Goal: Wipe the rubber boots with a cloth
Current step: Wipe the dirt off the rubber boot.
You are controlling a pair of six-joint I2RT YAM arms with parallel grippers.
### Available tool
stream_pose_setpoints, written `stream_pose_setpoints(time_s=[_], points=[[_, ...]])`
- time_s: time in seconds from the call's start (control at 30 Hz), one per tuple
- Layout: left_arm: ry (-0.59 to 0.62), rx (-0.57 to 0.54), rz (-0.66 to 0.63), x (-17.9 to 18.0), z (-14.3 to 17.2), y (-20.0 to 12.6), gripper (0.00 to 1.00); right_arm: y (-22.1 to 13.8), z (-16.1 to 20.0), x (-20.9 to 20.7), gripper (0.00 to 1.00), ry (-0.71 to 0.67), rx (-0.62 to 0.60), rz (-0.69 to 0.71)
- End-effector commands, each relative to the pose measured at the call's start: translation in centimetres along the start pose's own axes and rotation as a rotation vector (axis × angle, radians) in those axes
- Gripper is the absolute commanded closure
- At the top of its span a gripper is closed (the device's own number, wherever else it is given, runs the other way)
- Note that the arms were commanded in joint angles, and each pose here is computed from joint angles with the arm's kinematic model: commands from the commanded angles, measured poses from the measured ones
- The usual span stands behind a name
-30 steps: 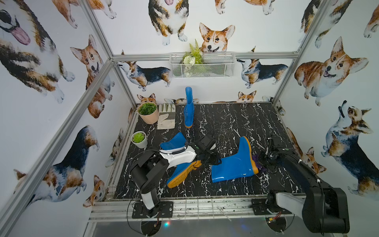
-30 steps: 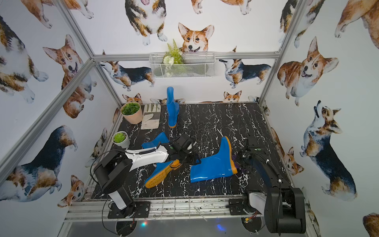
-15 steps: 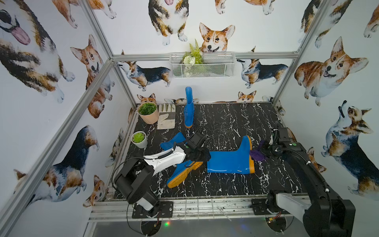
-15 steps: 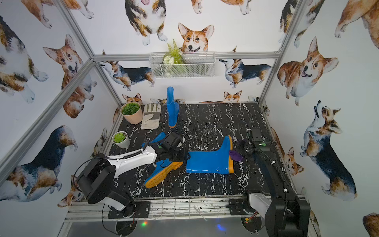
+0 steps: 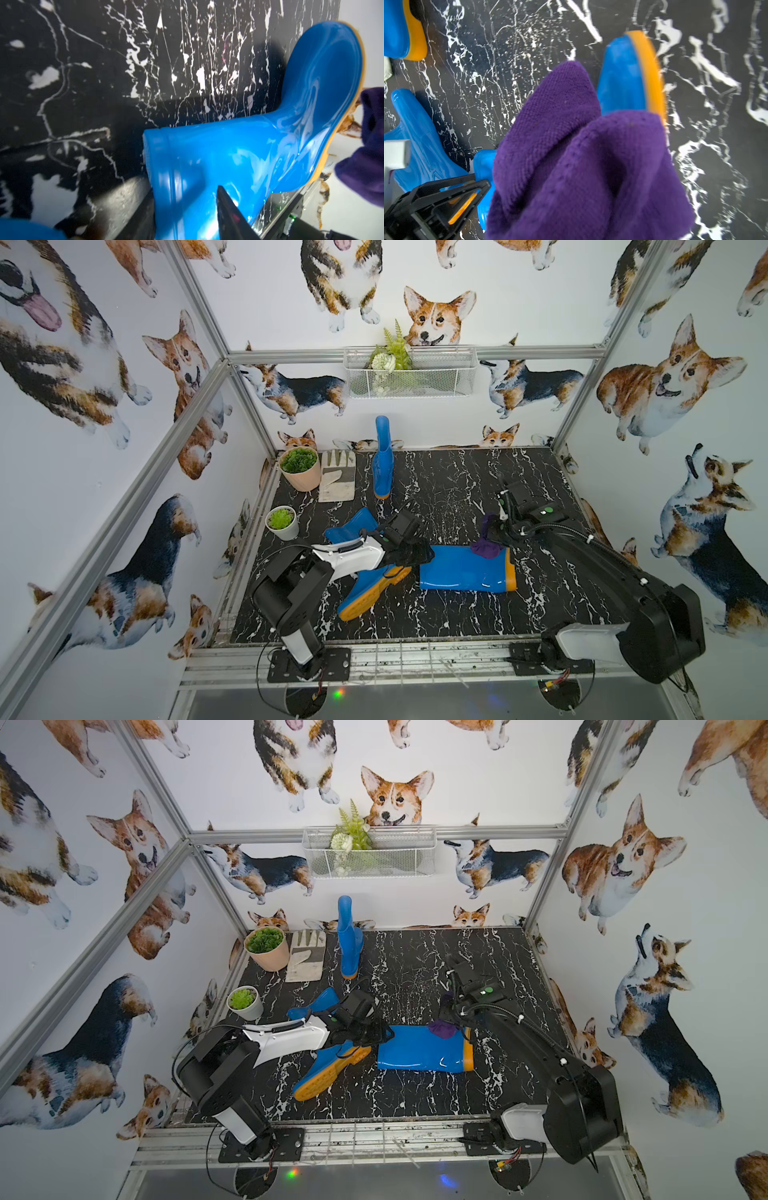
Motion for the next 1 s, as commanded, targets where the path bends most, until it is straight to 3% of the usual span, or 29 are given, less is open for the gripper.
stream_pose_setpoints(time_s=[0.0,0.1,0.23,0.47,0.67,0.83,0.97], points=[[-0.039,0.012,-0.019,0.8,0.3,0.8,0.60,0.9,-0.7,2.5,1.00,-0.023,0.001,-0.049],[-0.033,-0.017,0.003,0.7,0.2,0.4,0.80,2.2,-0.7,5.5,1.00,-0.087,0.043,-0.083],[-0.006,-0.038,-0.007,0.7,0.2,-0.2,0.99,4.3,0.0,9.3,1.00,-0.174,0.107,-0.106],[-0.006,-0.039,0.009,1.3,0.7,-0.3,1.00,8.7,1.0,11.7,1.00,-0.251,0.204,-0.085],[-0.001,-0.039,0.004,1.6,0.8,-0.2,1.00,10.2,1.5,5.4,1.00,-0.204,0.289,0.058],[0.017,-0.067,0.035,0.8,0.6,-1.4,1.00,6.7,0.9,-4.1,1.00,-0.075,0.250,0.210],[0.023,-0.064,0.039,0.7,0.5,-1.4,1.00,2.8,-0.7,-5.9,1.00,-0.062,0.149,0.258]])
Point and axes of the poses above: each gripper's point midway between its finger pads, its own y axis out along the fingers, its own x axis along the line the jaws close on, z = x × y, the point moved 8 cm from there along -y, back along the fingers, and after that the axes turned 7 degrees about -y, right-handed, at the moved point
